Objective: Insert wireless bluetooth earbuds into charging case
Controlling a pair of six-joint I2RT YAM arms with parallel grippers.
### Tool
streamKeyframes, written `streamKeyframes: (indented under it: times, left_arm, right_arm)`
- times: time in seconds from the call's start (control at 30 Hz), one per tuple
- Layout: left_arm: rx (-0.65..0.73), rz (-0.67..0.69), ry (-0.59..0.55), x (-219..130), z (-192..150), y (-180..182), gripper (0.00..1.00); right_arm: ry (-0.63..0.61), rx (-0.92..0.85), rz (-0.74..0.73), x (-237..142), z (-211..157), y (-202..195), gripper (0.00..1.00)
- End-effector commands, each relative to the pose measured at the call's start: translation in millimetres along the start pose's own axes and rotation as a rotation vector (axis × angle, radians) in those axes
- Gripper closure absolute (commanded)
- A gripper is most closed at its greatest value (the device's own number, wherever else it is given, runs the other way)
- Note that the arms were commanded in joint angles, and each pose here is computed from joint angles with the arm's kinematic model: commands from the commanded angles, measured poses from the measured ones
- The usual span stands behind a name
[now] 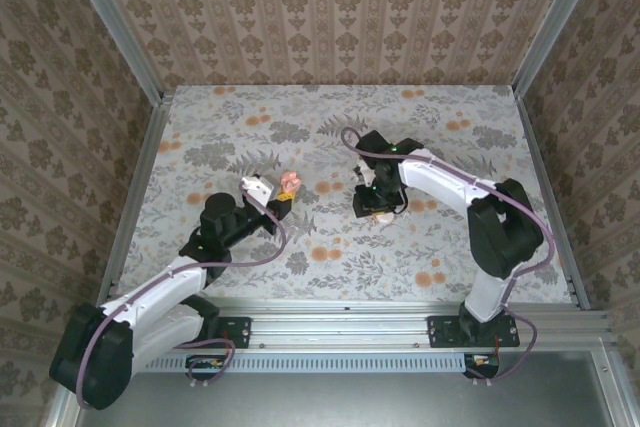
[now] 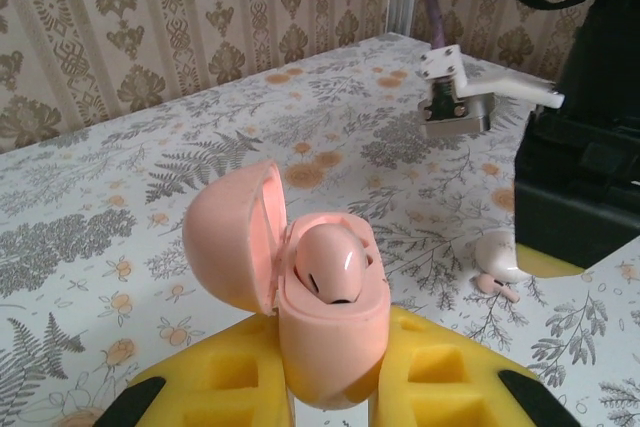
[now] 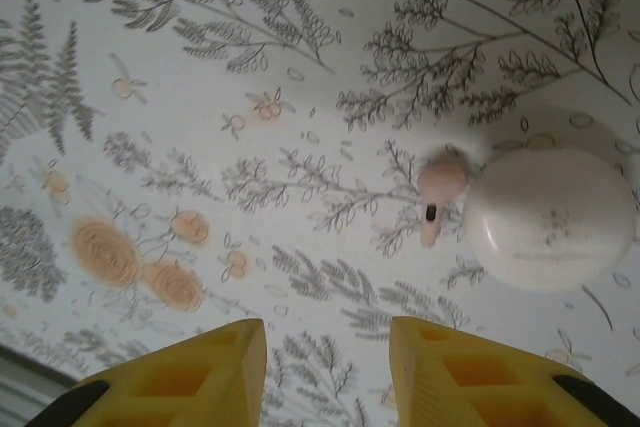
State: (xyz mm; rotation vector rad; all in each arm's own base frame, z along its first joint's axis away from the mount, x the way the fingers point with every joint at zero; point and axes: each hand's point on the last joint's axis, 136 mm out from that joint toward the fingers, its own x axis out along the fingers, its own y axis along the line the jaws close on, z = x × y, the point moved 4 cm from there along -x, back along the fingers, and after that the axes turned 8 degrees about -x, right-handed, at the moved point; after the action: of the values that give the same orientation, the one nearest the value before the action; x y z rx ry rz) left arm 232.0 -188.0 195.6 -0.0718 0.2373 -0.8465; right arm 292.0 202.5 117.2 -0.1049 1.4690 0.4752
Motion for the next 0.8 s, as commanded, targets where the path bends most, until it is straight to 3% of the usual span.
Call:
streamKeyframes:
  times: [0.0, 0.27, 0.77]
  left_arm:
    - [0.006, 0.005, 0.002, 0, -2, 0, 0.93]
    - [0.014, 0.016, 0.013, 1, -5, 2, 0.93]
    - [0.001, 0.017, 0.02, 6, -10, 5, 0.93]
  right_arm:
    - [0.03, -0.009, -0.046, 8, 9, -8, 0.59]
    - [0.064, -0.001, -0.079, 25, 20, -18, 0.59]
    - [0.139, 0.021, -0.151, 35, 10, -33, 0.56]
